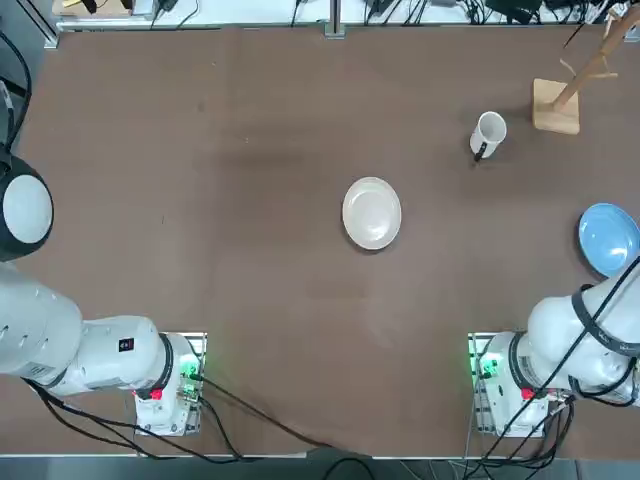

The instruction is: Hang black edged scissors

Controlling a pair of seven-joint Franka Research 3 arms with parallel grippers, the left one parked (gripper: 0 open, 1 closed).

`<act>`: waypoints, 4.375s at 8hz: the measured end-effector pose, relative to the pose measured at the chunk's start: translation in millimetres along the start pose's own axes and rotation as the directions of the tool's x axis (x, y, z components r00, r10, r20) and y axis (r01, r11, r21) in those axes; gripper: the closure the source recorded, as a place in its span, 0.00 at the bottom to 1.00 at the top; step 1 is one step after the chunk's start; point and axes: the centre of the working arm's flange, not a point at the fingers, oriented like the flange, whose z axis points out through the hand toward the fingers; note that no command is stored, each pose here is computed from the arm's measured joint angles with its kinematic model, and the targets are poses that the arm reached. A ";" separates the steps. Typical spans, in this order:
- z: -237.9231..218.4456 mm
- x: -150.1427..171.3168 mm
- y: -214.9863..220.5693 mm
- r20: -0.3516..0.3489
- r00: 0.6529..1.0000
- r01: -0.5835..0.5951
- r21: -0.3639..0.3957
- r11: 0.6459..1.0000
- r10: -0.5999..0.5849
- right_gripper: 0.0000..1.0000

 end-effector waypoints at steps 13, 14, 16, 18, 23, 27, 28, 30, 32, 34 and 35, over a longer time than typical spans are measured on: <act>7.9 10.4 71.4 0.078 0.997 -0.006 0.003 1.000 0.006 0.89; 10.4 11.4 73.4 0.080 0.997 -0.005 0.004 1.000 0.005 0.86; 11.9 11.6 71.2 0.081 0.997 0.000 0.006 1.000 0.000 0.55; 7.4 12.7 65.2 0.065 0.998 0.010 0.011 1.000 -0.011 0.20; -17.2 0.5 13.2 0.032 0.994 0.104 -0.037 0.994 -0.103 0.00; -51.4 -62.6 -85.6 0.074 0.960 0.278 -0.214 0.936 -0.269 0.00; -63.8 -79.1 -101.3 0.079 0.952 0.305 -0.248 0.919 -0.295 0.00; -76.6 -108.7 -124.4 0.121 0.938 0.348 -0.304 0.887 -0.326 0.00; -73.9 -129.4 -141.7 0.175 0.923 0.383 -0.329 0.863 -0.343 0.00; -63.1 -151.0 -151.9 0.210 0.908 0.416 -0.341 0.843 -0.363 0.00; -58.8 -167.0 -154.1 0.215 0.900 0.433 -0.339 0.835 -0.379 0.00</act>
